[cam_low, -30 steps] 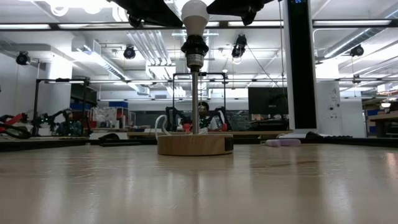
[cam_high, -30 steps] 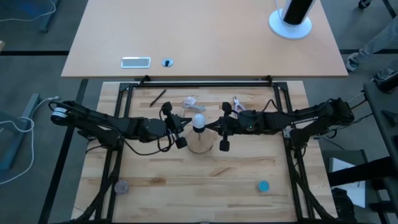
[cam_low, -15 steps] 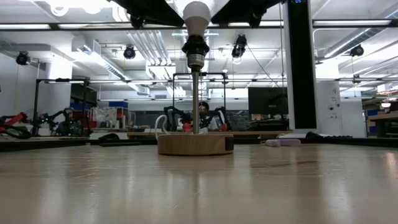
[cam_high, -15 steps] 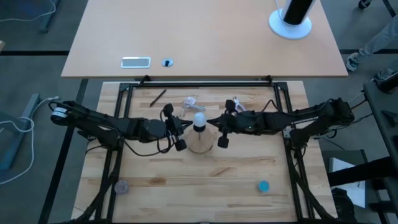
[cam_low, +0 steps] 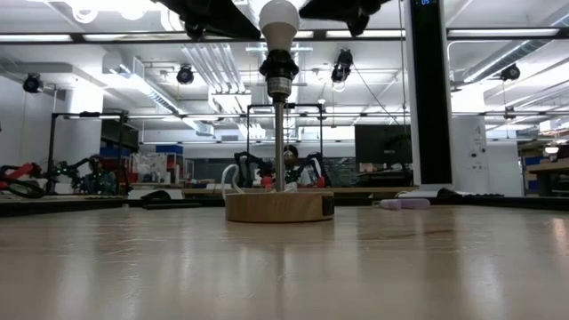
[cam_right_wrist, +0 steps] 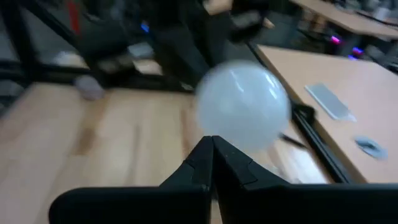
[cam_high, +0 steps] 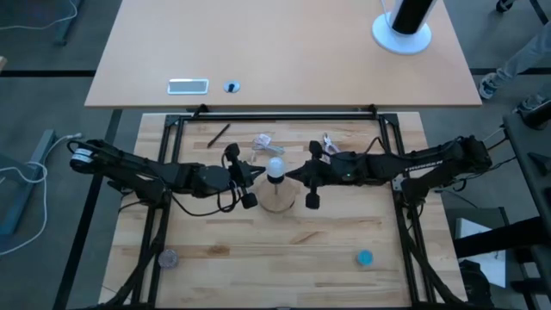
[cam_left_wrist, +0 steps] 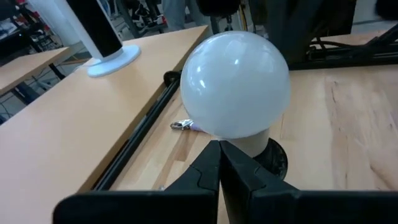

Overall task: Screw lightbulb
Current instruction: Remove the lightbulb from the brown lamp

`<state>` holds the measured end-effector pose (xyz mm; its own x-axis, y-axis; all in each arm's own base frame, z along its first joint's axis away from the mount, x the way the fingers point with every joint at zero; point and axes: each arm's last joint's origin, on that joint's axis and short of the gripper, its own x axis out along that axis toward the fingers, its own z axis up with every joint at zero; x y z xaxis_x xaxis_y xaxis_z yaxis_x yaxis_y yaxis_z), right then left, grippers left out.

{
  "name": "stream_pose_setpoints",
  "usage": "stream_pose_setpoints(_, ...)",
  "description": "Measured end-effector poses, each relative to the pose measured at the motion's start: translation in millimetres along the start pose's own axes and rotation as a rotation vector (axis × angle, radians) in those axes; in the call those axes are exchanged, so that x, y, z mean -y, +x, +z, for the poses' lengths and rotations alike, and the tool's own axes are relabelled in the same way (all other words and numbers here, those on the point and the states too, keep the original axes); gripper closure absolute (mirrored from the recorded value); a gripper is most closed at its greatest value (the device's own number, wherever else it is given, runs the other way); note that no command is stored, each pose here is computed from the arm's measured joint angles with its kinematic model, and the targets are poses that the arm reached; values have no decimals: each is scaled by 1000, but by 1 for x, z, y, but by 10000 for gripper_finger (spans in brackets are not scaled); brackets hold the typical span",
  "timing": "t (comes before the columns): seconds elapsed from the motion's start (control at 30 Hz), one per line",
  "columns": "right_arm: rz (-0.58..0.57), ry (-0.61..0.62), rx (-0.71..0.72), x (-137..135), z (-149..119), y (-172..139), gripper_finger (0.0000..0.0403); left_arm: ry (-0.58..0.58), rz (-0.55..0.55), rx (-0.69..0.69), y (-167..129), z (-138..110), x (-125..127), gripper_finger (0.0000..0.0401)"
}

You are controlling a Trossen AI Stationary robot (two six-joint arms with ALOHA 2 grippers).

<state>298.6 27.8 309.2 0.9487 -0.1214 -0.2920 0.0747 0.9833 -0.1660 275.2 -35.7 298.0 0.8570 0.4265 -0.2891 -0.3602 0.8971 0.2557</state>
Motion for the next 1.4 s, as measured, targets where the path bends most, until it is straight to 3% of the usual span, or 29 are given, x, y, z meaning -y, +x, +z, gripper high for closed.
stream_pose_setpoints(0.17, 49, 8, 42, -2, 4, 1, 403, 13, 1, 1, 0, 0, 0, 401)
stream_pose_setpoints(1.4, 44, 12, 26, -2, 1, 4, 403, 16, -8, 6, -8, 3, -3, 401)
